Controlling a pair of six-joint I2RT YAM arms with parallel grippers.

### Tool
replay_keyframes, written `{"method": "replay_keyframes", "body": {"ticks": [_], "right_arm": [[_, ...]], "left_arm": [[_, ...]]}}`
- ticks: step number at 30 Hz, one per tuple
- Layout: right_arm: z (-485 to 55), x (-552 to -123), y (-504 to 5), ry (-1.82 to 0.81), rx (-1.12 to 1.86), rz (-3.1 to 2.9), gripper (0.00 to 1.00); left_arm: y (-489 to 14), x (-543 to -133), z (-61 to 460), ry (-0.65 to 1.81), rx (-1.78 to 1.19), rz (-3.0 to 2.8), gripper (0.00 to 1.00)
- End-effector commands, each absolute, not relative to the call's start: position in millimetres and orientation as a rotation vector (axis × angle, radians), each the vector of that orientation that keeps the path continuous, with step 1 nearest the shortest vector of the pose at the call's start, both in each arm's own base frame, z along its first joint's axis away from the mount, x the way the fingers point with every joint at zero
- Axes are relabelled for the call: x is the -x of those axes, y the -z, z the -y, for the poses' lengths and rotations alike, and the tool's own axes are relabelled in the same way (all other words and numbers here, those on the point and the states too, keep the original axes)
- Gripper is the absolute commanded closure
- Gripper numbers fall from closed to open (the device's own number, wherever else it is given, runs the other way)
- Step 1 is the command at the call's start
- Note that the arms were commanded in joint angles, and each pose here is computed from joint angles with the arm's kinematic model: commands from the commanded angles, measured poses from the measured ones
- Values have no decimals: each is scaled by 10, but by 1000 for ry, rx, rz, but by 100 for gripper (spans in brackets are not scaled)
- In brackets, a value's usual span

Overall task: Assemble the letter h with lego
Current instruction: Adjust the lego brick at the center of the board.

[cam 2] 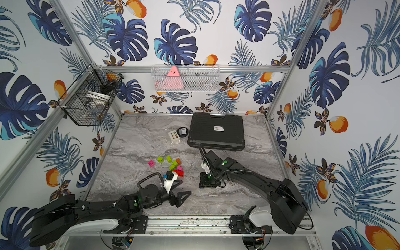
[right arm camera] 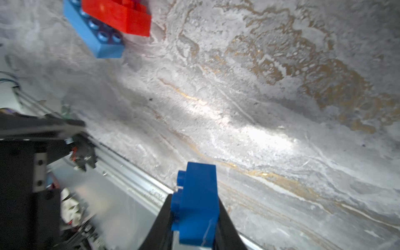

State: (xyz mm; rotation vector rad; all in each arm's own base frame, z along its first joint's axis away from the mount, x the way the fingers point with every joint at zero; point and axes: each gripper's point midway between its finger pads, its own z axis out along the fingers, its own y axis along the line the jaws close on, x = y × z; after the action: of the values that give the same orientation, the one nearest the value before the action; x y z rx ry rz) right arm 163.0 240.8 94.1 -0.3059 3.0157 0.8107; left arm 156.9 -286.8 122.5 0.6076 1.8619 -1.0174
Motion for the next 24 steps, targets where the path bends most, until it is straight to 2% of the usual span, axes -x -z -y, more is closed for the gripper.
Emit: {"method": "replay_keyframes", "body": {"ticks": [1,6,10,17,21,24], "right_arm": [[-2524,-1282,-1214,-1125,471,-3036,73],[-2561,-1165,-1368,-1233,528,-3022,73],[-2575,-1068,-1353,-1266,590,-3037,74],[-2631,-1026,-1411,-1321,606,-3010,75],[-2662,-1026,-1422,-1337,606,-3005,76],[-2671,-1021,-1379,-1340,592,-3018,76]], "left_arm": [[-1569,-1403,3094,1001,-762,-1636,1],[-1515,-1193,3292,891,-932,-1584,1],[-1549,-1197,3267,825,-919,-1555,3],[-1527,-1291,3193,762,-878,-1591,22],[-1484,-1277,3243,761,-902,-1601,27],[-1504,-1285,3235,757,-897,-1600,39]]}}
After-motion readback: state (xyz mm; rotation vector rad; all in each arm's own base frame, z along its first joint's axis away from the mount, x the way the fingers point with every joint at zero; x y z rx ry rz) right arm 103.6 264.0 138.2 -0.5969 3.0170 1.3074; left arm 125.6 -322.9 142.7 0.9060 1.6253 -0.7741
